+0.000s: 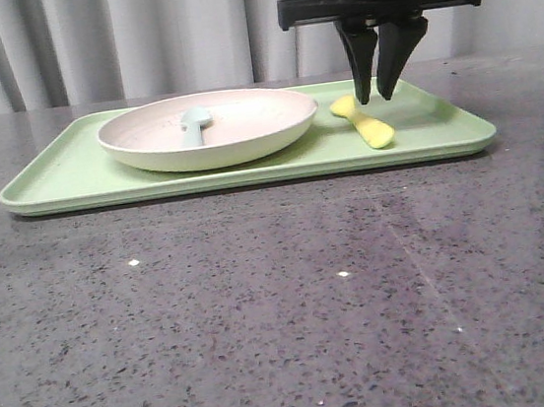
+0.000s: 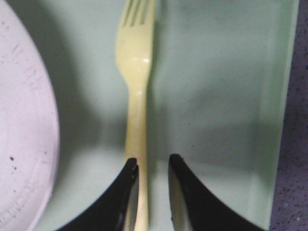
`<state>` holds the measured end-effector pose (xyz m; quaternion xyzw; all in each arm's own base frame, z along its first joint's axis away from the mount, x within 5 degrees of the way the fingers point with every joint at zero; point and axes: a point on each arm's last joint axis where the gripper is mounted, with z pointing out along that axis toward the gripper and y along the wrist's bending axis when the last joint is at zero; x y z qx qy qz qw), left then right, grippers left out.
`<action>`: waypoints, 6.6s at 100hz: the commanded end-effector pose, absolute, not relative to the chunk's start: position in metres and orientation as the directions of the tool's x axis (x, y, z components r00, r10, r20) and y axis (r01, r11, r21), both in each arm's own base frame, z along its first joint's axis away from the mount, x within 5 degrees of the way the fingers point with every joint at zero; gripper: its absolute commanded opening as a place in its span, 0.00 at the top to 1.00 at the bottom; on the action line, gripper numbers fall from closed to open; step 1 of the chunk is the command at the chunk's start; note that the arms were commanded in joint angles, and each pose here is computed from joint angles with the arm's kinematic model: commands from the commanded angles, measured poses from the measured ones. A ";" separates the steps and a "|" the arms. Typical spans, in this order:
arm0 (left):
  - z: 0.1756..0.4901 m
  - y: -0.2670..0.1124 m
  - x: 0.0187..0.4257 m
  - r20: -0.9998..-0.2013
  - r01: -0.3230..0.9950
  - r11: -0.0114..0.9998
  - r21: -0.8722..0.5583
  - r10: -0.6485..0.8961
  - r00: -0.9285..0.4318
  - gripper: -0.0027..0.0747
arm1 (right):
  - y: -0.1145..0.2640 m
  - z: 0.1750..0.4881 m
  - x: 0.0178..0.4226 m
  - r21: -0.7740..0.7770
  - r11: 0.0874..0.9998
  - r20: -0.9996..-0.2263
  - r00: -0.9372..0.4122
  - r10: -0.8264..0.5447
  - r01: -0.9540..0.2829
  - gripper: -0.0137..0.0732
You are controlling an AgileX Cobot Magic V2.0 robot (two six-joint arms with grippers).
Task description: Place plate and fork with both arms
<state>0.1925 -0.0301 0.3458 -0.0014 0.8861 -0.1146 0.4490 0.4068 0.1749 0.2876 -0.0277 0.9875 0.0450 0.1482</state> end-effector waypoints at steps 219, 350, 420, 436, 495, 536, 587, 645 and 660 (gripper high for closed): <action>0.303 -0.014 0.046 -0.968 0.167 0.965 -0.202 -0.171 -0.181 0.99 | 0.017 0.299 0.055 0.207 0.936 -0.957 -0.256 0.134 -0.284 0.92; 0.221 -0.004 0.057 -0.995 0.068 0.994 -0.084 -0.087 0.046 0.99 | 0.017 0.299 0.055 0.207 0.936 -0.957 -0.256 0.134 -0.284 0.92; 0.204 -0.001 0.054 -0.996 0.022 0.997 -0.075 -0.076 0.036 0.99 | 0.017 0.298 0.055 0.207 0.937 -0.957 -0.259 0.133 -0.283 0.92; 0.204 -0.001 0.054 -0.996 0.022 0.997 -0.075 -0.076 0.036 0.99 | 0.017 0.298 0.055 0.207 0.937 -0.957 -0.259 0.133 -0.283 0.92; 0.204 -0.001 0.054 -0.996 0.022 0.997 -0.075 -0.076 0.036 0.99 | 0.016 0.297 0.056 0.185 0.943 -0.961 -0.253 0.114 -0.278 0.92; 0.204 -0.001 0.054 -0.996 0.022 0.997 -0.075 -0.076 0.036 0.99 | 0.018 0.296 0.062 0.140 0.948 -0.987 -0.120 0.110 -0.284 0.92; 0.204 -0.001 0.054 -0.996 0.022 0.997 -0.075 -0.076 0.036 0.99 | 0.005 0.240 0.063 0.126 0.987 -0.978 0.157 0.140 -0.099 0.92; 0.204 -0.001 0.054 -0.996 0.022 0.997 -0.075 -0.076 0.036 0.99 | 0.002 0.205 0.055 0.134 0.990 -0.989 0.063 0.137 -0.046 0.92; 0.204 -0.001 0.054 -0.996 0.022 0.997 -0.075 -0.076 0.036 0.99 | 0.002 0.205 0.055 0.134 0.990 -0.989 0.063 0.137 -0.046 0.92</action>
